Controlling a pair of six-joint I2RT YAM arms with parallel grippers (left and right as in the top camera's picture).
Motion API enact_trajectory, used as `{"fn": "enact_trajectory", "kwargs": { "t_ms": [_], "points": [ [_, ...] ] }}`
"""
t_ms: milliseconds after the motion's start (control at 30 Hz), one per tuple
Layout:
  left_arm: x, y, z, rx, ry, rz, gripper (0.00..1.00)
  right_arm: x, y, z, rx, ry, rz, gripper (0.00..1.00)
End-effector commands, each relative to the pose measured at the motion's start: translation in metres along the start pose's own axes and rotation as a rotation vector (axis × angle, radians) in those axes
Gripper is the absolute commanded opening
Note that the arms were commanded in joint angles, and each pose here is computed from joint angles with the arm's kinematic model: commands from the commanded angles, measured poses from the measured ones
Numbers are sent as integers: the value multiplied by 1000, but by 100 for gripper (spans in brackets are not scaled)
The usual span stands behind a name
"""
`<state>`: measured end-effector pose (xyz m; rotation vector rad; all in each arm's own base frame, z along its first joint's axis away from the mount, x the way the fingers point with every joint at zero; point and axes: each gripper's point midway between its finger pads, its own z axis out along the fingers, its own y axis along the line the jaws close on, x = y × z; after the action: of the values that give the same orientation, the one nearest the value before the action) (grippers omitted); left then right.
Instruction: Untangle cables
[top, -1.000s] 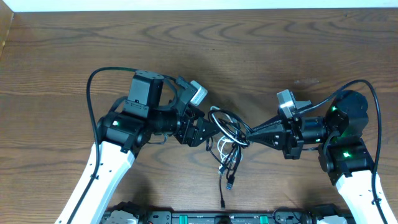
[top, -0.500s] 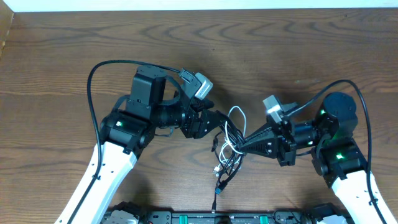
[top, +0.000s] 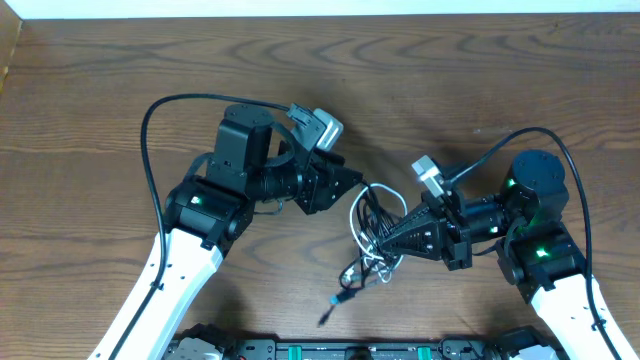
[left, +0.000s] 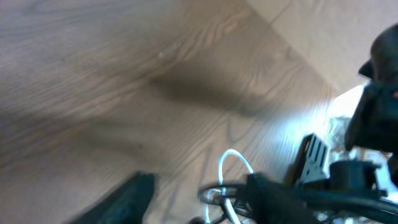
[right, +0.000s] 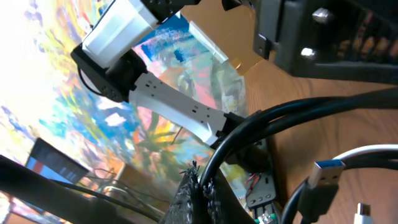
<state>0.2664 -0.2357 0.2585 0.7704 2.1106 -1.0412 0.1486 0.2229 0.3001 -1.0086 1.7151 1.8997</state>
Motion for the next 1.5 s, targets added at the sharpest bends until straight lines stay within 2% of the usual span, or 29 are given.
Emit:
{"fn": "enact_trajectory", "kwargs": {
  "t_ms": [0, 100, 200, 533, 733, 900, 1200, 1333, 1467],
  "points": [
    [0, -12, 0, 68, 1, 13, 69, -1, 6, 2, -14, 11, 37, 1],
    [6, -15, -1, 86, 22, 57, 77, -5, 0, 2, 16, -10, 36, 1],
    [15, -15, -1, 87, 53, 84, 80, -8, -7, 1, 49, -32, 38, 1],
    [24, -13, -2, 84, 83, 164, 80, -19, -33, 2, 60, -50, 138, 1],
    [30, 20, -3, -105, 122, 151, 80, -19, -59, 0, 78, -60, 199, 1],
    [29, 24, -5, -122, 119, 147, 80, -17, -71, -1, 83, -63, 252, 1],
    [21, 9, -3, -33, 80, 170, 80, -27, -50, 5, 20, -35, 301, 1],
    [14, 8, -2, -29, 56, 188, 80, -29, -31, 16, -29, 7, 269, 1],
    [4, -5, -2, 42, 10, 223, 80, -25, -20, 32, -64, 41, 297, 1]
  ]
}}
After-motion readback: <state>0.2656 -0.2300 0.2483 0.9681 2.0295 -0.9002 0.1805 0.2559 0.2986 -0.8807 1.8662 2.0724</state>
